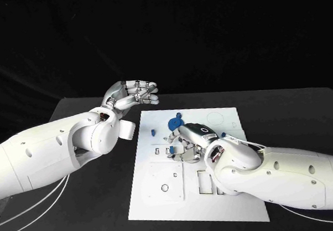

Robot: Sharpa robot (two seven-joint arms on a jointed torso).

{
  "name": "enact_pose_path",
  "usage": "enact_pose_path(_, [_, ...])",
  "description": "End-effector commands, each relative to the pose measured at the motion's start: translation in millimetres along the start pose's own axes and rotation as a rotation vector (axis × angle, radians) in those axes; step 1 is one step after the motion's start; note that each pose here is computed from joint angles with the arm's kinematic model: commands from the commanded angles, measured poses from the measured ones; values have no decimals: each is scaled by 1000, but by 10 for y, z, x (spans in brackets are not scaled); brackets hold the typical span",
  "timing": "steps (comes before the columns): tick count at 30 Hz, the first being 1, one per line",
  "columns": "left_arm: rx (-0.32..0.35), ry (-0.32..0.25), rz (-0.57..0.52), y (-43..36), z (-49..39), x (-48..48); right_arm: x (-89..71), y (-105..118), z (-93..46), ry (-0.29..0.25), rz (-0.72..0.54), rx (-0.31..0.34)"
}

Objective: Assemble the parts on the task board

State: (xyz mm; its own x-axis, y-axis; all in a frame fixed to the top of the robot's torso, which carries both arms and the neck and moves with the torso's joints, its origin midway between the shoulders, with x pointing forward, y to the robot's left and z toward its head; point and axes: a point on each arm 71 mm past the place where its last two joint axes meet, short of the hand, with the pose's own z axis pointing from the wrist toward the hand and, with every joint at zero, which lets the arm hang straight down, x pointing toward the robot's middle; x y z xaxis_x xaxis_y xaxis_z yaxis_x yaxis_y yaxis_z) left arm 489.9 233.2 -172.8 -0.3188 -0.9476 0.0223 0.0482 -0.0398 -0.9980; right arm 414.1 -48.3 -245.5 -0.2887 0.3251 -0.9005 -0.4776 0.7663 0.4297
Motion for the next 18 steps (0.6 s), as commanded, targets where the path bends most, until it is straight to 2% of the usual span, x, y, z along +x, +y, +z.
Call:
enact_pose_path(1, [-1,24,-4,-2,4,16,-101,30,-76,-89,39,-54])
enact_pose_path(5, [-24,59,20,14,-2,27,-262,4,-172,-121,97,-91])
enact_pose_path(8, [-34,96,46,20,-15,45,-420,-58,-263,-91,170,-99])
enact_pose_path(11, [-55,125,86,32,-32,45,-631,-180,-367,-62,262,-63])
enact_pose_path(14, [-128,156,138,76,-62,41,-842,-326,-467,-55,325,-10])
enact_pose_path(18, [-268,254,231,164,-118,85,-1114,-515,-570,-73,358,51])
